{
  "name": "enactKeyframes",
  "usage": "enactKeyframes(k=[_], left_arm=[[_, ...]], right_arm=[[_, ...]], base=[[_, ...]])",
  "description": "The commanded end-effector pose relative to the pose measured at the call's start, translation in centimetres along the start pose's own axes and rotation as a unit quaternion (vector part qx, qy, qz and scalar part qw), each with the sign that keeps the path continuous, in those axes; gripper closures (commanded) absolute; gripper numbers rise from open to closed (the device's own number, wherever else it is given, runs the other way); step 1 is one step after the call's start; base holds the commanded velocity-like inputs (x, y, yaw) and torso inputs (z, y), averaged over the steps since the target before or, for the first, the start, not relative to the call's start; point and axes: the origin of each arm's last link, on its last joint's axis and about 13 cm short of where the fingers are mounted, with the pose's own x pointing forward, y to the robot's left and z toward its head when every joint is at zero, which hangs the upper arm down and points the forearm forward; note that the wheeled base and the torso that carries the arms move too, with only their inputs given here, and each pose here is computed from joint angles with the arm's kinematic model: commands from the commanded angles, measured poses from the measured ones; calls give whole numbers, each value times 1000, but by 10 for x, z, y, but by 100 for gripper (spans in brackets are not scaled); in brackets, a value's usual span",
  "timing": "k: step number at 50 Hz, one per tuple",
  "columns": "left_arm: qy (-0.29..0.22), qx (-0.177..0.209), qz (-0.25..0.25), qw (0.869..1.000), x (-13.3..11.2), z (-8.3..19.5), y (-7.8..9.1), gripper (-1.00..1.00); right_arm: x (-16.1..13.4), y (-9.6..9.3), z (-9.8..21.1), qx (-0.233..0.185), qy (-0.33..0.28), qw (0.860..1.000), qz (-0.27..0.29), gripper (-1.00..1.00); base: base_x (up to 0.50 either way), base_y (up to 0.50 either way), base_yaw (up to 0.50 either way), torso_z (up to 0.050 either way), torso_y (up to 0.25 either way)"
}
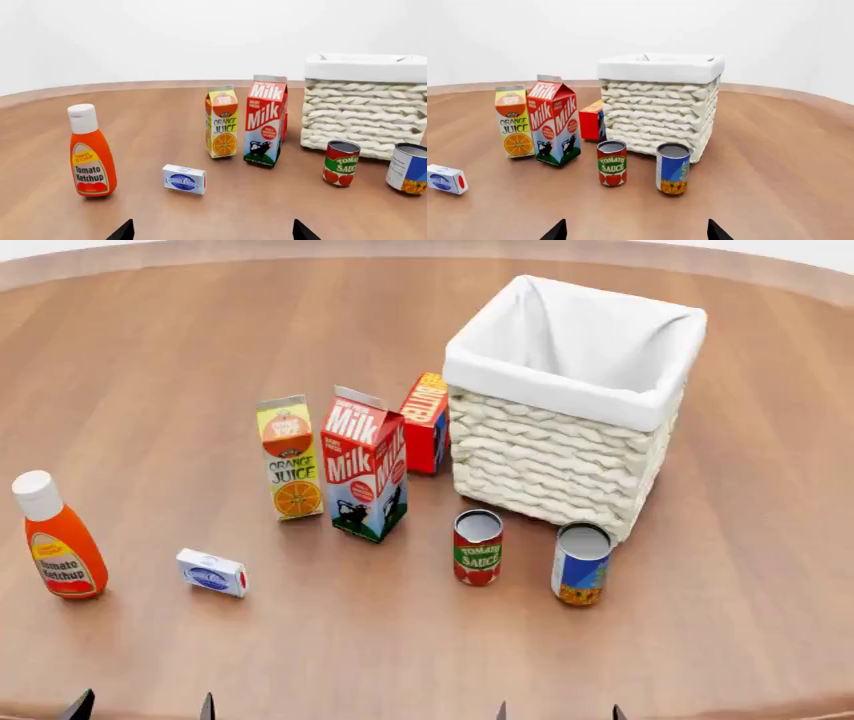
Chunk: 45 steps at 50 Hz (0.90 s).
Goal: Pick up the tomato sauce, and put it in the basket.
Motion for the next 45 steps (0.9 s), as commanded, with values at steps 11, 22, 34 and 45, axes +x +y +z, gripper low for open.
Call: enactKeyframes(k=[11,22,34,45], left_arm=[[-31,-7,-3,999,3,4,-1,-100],[-39,-10,-3,999,3,8,0,-100],[-149,-18,-13,989,-17,85,-1,-100],[-215,-20,-11,976,-38,132,0,-100]], right_arm=[[-1,-9,5,15,-24,999,-33,-100],[-1,-10,7,12,-35,999,-34,-100],[-15,-3,96,-37,-151,988,-18,-100],[-29,1,134,-44,-203,978,-8,-100]], base=[[0,0,0,0,0],[0,0,0,0,0],[0,0,0,0,0],[0,0,0,0,0]])
